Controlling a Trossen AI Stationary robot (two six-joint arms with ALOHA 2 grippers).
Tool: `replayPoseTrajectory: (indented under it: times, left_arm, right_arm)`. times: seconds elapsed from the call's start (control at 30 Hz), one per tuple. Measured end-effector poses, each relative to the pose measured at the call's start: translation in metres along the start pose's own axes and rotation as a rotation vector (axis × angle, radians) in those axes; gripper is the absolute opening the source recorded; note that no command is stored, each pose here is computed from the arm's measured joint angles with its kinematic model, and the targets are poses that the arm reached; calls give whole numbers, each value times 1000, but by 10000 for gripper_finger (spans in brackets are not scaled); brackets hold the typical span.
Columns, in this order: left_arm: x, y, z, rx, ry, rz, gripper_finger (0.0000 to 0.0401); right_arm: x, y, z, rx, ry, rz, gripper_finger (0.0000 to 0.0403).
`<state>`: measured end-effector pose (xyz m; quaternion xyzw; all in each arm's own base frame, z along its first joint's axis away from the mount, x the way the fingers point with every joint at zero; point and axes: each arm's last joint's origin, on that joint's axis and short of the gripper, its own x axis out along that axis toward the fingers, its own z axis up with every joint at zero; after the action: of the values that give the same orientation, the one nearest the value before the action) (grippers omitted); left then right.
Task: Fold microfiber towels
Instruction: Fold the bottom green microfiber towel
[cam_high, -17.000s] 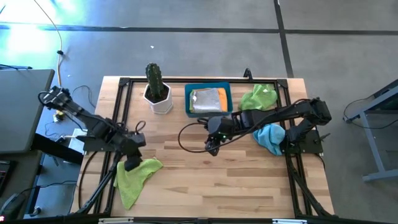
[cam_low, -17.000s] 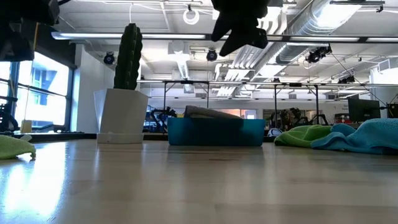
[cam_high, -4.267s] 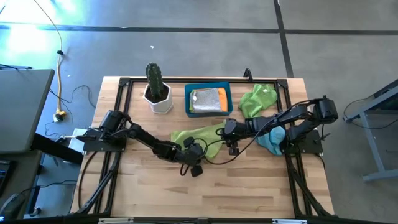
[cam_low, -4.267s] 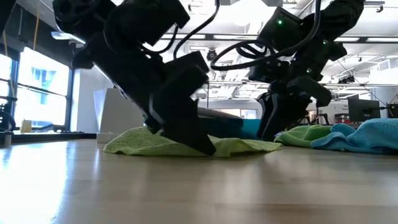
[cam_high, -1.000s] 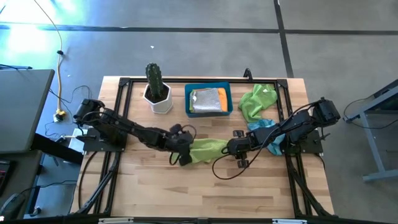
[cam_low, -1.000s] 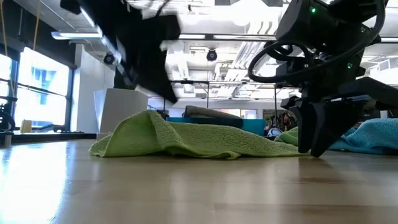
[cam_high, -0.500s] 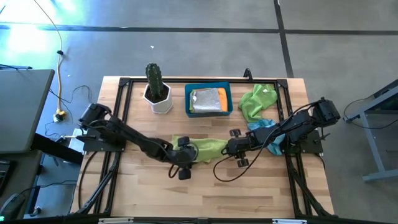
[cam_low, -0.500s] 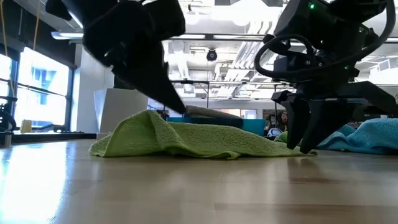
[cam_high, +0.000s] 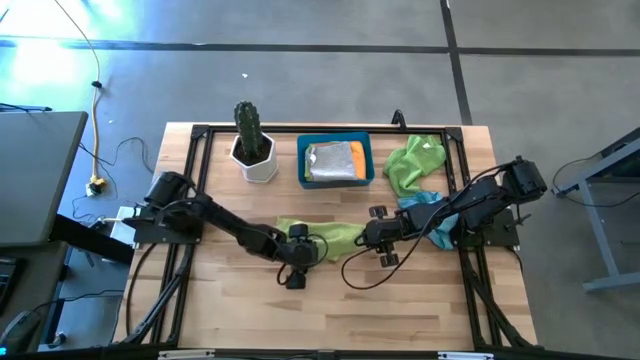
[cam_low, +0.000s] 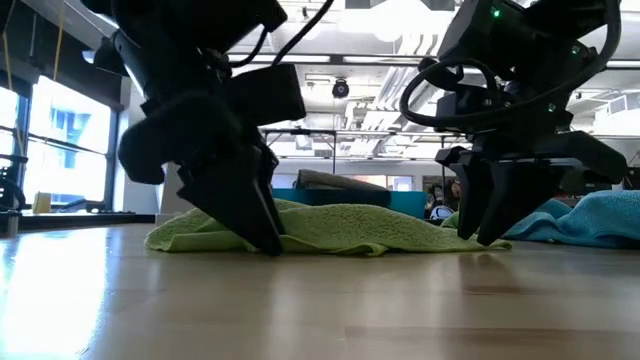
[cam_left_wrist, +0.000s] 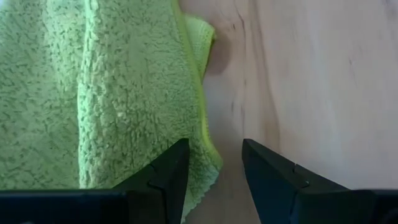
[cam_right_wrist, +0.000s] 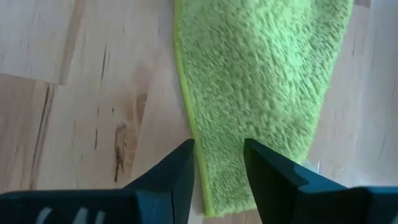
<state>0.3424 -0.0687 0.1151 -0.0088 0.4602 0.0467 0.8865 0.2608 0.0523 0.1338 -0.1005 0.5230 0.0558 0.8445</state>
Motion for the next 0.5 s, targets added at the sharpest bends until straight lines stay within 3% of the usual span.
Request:
replayPoseTrajectory:
  times: [0.3,0.5]
  left_arm:
    - [3,10,0,-35,19,39,136]
    - [3,10,-1,-30,25,47,77]
  right_arm:
    - [0,0,0,16,1,1,133]
    - [0,0,0,16,1,2,133]
